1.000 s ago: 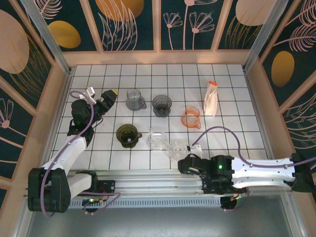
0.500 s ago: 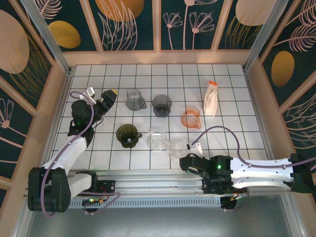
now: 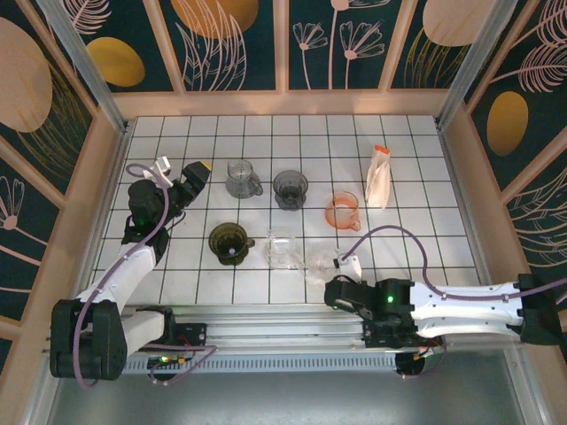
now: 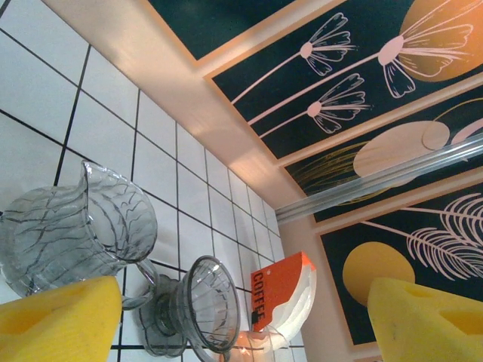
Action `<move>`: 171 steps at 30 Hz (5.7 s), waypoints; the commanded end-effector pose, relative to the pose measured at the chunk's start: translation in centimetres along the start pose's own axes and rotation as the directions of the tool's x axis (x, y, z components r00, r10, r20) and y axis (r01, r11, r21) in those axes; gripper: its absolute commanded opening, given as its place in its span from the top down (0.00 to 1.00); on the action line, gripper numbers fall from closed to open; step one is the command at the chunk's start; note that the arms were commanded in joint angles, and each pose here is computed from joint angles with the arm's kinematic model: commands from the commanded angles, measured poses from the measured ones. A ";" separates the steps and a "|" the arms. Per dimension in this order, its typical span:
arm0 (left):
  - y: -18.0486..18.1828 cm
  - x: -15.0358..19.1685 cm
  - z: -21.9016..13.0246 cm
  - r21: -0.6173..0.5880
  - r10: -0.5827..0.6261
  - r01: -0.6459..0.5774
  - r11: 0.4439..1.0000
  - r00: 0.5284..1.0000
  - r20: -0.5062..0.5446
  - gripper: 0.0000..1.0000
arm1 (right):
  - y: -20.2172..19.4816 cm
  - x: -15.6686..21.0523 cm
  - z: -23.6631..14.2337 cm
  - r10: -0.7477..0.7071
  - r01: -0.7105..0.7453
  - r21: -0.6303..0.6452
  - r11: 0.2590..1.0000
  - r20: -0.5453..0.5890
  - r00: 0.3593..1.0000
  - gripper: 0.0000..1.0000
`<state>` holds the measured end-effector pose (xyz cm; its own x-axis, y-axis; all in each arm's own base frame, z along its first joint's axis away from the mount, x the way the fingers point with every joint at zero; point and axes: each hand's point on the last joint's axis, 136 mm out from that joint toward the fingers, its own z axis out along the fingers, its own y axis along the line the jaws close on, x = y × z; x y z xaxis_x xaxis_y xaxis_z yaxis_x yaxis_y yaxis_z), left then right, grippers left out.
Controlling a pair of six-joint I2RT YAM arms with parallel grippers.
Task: Place the coffee filter in the dripper
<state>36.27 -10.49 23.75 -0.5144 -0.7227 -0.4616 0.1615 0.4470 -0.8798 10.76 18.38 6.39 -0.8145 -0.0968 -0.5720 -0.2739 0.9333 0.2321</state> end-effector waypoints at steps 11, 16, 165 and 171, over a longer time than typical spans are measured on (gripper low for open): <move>-0.1 0.4 0.1 0.011 0.013 -0.013 1.000 1.000 -0.017 0.15 | -1.5 -2.9 -2.6 0.022 -0.036 0.171 0.985 0.085 0.996 0.95; 0.0 0.3 0.1 -0.012 0.029 -0.029 0.999 0.999 -0.018 0.11 | 0.1 -6.5 -5.4 -0.011 -0.015 0.161 0.987 0.159 0.987 0.98; 2.4 -2.5 -0.8 -0.201 0.043 -0.017 0.979 0.991 0.124 0.17 | -18.8 -34.2 2.7 0.415 -0.541 0.205 0.815 0.445 0.793 0.68; 2.9 -2.1 -0.7 -0.208 0.043 -0.019 0.978 0.993 0.111 0.18 | -19.3 -35.6 3.9 0.379 -0.497 0.253 0.830 0.398 0.836 0.71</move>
<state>37.35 -7.14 22.04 -0.4096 -0.7745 -0.4821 -0.0255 0.5380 -0.8426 46.67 5.77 19.69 -0.5400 0.4630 -0.7029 0.3010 0.8861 0.3524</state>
